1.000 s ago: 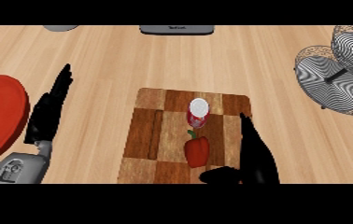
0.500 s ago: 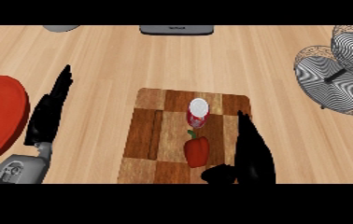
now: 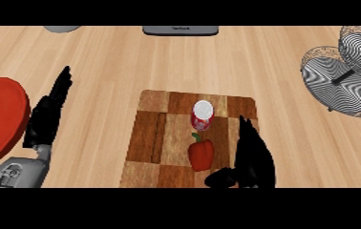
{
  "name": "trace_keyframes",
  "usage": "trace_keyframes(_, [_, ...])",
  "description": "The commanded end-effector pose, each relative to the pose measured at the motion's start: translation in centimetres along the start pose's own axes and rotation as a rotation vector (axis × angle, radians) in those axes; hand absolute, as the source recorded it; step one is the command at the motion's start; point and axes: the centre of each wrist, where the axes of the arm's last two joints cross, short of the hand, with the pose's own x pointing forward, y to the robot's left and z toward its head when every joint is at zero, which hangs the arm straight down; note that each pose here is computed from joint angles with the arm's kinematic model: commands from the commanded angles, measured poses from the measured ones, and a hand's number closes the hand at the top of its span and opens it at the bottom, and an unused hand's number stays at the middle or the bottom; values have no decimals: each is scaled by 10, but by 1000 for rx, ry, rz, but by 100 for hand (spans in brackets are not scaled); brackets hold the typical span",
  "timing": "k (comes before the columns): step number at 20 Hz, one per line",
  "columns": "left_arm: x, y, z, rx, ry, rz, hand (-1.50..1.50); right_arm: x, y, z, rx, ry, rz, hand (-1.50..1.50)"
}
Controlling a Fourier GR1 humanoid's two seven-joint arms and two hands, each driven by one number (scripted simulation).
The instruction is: Pick the bell pepper from the cutting board and place it in the tiered basket
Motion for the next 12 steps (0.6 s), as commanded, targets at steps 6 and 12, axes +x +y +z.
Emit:
trace_keyframes(6, [2,4,-1,-6,-11,-4,0,5,10,-2,33,236,-8,-150])
trace_keyframes(12, [1,-8,1,-34,0,0,0,10,9,-8,57,239,-12,-150])
